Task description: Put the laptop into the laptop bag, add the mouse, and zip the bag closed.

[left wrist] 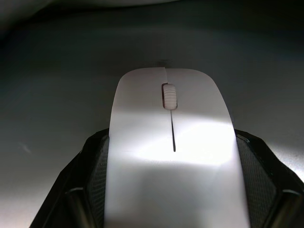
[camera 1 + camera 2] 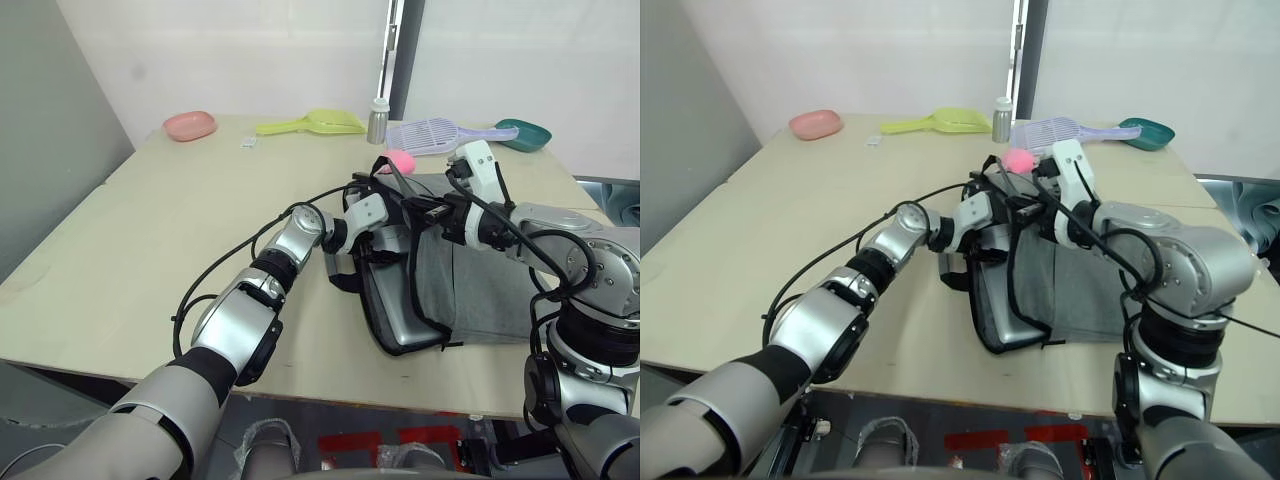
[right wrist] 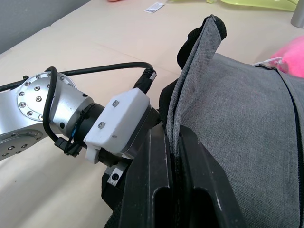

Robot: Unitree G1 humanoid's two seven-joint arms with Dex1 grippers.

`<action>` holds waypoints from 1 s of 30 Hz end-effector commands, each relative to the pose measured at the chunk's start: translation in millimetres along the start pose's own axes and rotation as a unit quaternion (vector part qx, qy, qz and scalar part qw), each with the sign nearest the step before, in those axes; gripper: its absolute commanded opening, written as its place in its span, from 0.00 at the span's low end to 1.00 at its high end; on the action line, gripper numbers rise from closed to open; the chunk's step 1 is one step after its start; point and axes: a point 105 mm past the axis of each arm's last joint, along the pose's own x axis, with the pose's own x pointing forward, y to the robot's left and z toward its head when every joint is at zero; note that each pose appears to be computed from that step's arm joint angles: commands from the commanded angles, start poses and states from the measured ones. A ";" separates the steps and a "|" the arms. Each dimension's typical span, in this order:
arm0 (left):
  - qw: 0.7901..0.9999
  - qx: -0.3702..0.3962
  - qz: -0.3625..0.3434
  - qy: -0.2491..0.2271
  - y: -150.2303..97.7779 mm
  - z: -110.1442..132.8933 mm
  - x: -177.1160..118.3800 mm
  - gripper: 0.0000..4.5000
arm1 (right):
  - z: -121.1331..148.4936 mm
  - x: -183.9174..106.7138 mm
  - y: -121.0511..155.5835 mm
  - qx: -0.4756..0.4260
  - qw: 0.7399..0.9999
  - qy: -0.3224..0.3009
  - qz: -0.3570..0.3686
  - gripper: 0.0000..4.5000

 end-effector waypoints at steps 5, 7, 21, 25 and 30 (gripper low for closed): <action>1.000 0.006 0.001 -0.021 -0.4 8.8 1.6 0.75 | 11.5 -5.9 8.4 -0.032 0.999 -0.027 0.008 0.00; 1.000 -0.007 -0.002 -0.031 -0.5 10.8 1.2 0.95 | 11.4 -5.8 8.7 -0.031 0.999 -0.027 0.009 0.00; 0.992 -0.005 -0.024 -0.125 3.4 41.6 -37.6 1.00 | 10.3 -8.5 6.5 -0.031 0.999 -0.024 0.009 0.00; 0.993 0.005 -0.006 -0.117 6.4 33.4 -63.3 1.00 | 10.3 -9.5 5.5 -0.030 0.999 -0.023 0.009 0.00; 0.995 0.003 0.000 -0.100 5.0 19.8 -98.4 1.00 | 9.7 -9.8 5.4 -0.030 0.999 -0.022 0.010 0.00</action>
